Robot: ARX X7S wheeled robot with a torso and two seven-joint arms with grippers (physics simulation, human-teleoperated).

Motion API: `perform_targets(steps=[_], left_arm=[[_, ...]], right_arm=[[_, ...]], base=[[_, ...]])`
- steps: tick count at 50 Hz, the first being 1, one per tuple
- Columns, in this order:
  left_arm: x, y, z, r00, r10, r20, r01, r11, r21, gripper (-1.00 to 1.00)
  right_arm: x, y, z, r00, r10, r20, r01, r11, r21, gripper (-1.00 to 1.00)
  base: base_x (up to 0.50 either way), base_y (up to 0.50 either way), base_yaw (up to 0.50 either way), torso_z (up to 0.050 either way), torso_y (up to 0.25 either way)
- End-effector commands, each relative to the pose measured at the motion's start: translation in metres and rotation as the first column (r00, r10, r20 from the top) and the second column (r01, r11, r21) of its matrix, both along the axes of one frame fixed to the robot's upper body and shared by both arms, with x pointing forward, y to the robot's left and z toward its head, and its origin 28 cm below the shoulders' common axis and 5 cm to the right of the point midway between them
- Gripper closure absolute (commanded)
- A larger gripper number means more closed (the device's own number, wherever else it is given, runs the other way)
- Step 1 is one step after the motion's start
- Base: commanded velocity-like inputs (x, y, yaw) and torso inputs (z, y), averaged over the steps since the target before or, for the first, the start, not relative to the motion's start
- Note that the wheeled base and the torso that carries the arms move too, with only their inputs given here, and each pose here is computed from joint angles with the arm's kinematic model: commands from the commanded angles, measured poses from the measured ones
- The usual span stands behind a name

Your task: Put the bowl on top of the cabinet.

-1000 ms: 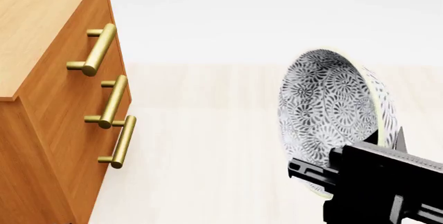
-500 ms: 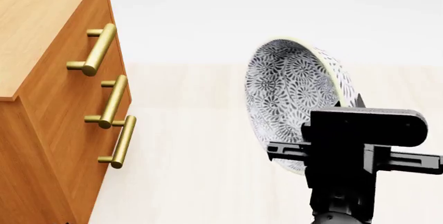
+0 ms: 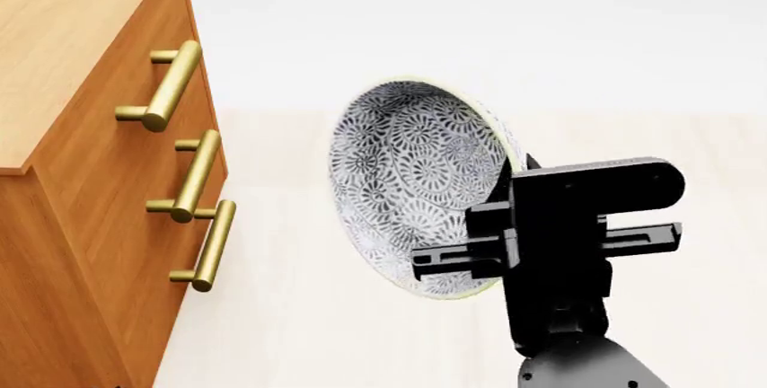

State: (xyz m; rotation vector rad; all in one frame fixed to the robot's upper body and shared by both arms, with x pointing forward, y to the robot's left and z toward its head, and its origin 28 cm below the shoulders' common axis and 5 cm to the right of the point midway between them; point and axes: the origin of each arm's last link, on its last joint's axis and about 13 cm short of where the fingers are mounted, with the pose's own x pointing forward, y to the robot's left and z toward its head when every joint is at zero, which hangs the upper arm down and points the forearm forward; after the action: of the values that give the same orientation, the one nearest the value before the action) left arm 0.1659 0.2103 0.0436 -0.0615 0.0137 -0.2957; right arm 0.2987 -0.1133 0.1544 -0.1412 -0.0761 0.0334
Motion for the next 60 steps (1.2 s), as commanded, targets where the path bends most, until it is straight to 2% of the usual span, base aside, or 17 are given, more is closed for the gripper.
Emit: perform_targets(steps=[1, 3, 10, 23, 34, 54, 60], left_arm=[[0.000, 0.001, 0.000, 1.000, 0.002, 0.000, -0.002, 1.000, 0.000, -1.00], [0.001, 0.000, 0.000, 1.000, 0.002, -0.002, -0.002, 1.000, 0.001, -1.00], [0.002, -0.001, -0.001, 1.000, 0.000, -0.006, 0.000, 1.000, 0.006, -1.00], [0.003, -0.009, 0.001, 1.000, -0.017, -0.004, 0.017, 1.000, 0.019, -1.00], [0.018, -0.014, 0.021, 1.000, -0.007, 0.022, 0.005, 0.995, 0.098, -1.00], [0.027, -0.023, 0.032, 0.999, -0.006, 0.032, 0.001, 0.988, 0.155, -1.00], [0.030, -0.026, 0.043, 0.998, -0.005, 0.061, -0.005, 0.985, 0.170, -1.00]], right_arm=[[0.009, 0.002, -0.005, 0.983, 0.181, -0.034, -0.179, 0.983, 0.051, 1.00], [0.008, 0.002, -0.004, 0.974, 0.220, -0.044, -0.216, 0.973, 0.075, 1.00], [0.009, 0.000, 0.001, 0.970, 0.239, -0.042, -0.234, 0.967, 0.104, 1.00], [0.008, -0.004, 0.006, 0.949, 0.316, -0.018, -0.308, 0.933, 0.186, 1.00], [0.002, -0.004, 0.002, 0.945, 0.326, -0.001, -0.320, 0.928, 0.191, 1.00], [-0.015, 0.001, 0.001, 0.930, 0.366, 0.036, -0.367, 0.918, 0.152, 1.00], [-0.021, 0.000, 0.004, 0.924, 0.379, 0.049, -0.382, 0.913, 0.146, 1.00]], base=[[0.00, 0.00, 0.00, 0.000, 0.000], [0.00, 0.00, 0.00, 0.000, 0.000], [0.00, 0.00, 0.00, 0.000, 0.001], [0.00, 0.00, 0.00, 0.000, 0.000], [0.00, 0.00, 0.00, 0.000, 0.001], [0.00, 0.00, 0.00, 0.000, 0.001], [0.00, 0.00, 0.00, 0.003, 0.000]])
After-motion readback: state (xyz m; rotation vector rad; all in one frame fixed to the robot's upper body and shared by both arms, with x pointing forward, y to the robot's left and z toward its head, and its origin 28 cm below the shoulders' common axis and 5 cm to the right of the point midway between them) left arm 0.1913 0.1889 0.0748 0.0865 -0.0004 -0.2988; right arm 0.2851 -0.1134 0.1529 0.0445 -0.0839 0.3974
